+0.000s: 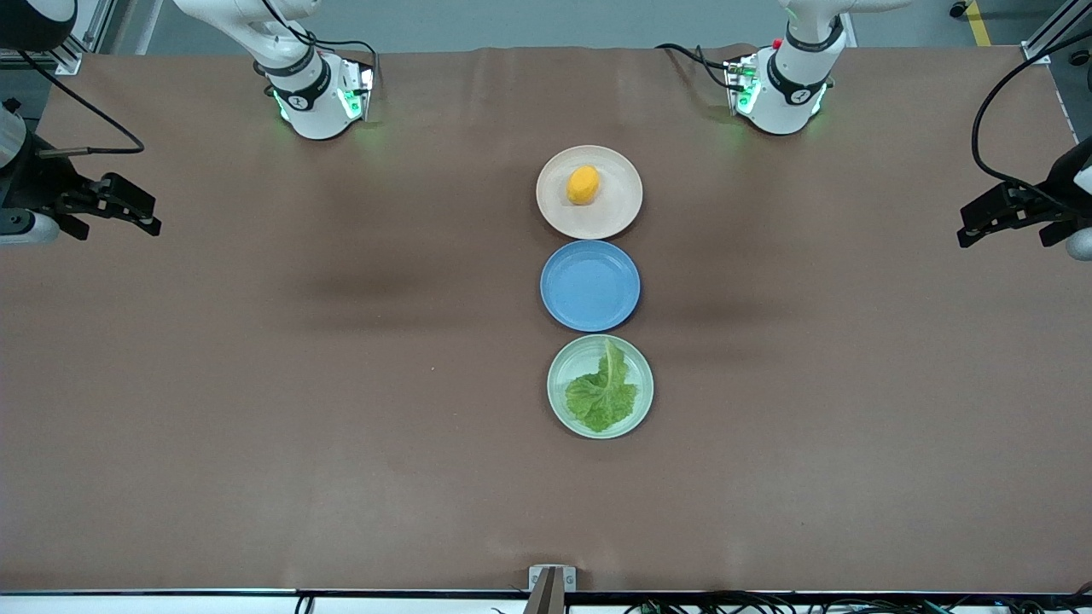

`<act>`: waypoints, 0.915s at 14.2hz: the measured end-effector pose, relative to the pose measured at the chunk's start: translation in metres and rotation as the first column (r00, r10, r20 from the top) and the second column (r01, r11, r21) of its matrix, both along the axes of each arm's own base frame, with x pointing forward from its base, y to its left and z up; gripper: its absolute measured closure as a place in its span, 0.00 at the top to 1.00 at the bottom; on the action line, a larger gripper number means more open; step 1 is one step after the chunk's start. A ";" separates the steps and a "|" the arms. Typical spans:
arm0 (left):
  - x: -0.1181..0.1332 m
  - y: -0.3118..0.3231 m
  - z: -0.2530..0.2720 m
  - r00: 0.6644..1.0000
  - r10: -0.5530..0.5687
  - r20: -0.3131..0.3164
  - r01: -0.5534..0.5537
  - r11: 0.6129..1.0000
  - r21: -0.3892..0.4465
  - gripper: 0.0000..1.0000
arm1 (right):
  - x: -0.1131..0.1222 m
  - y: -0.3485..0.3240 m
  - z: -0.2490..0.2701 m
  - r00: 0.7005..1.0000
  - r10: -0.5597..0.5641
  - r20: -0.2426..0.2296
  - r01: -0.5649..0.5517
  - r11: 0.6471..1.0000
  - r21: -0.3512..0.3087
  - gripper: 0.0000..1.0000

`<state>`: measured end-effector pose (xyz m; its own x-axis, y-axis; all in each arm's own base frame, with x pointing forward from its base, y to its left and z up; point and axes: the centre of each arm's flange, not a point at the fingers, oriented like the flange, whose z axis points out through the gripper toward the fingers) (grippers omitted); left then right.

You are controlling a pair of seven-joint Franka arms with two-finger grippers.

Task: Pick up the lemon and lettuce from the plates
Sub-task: 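Reach the left gripper down to the lettuce leaf on the green plate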

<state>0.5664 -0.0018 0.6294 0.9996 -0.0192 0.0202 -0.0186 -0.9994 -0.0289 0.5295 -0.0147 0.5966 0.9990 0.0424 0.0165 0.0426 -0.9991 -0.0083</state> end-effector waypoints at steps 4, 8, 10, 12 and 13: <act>0.000 0.000 0.000 1.000 0.000 0.000 0.000 1.000 0.000 1.00 | 0.003 0.000 -0.002 1.000 0.000 0.009 0.000 1.000 -0.003 1.00; 0.000 -0.003 0.000 1.000 0.000 0.000 0.000 1.000 -0.025 1.00 | 0.004 0.000 -0.004 1.000 0.000 0.005 0.000 1.000 -0.003 1.00; 0.001 -0.009 -0.003 1.000 -0.004 -0.008 0.004 0.998 -0.067 1.00 | 0.004 0.000 -0.004 1.000 0.000 0.004 0.000 1.000 -0.003 1.00; 0.005 -0.023 -0.015 1.000 -0.012 -0.029 0.009 0.997 -0.081 1.00 | 0.004 0.000 -0.004 1.000 0.001 0.002 -0.001 1.000 -0.003 1.00; 0.009 -0.036 -0.024 0.999 -0.002 -0.047 -0.002 0.997 -0.082 1.00 | 0.003 0.000 -0.005 1.000 0.001 -0.002 -0.001 1.000 -0.003 1.00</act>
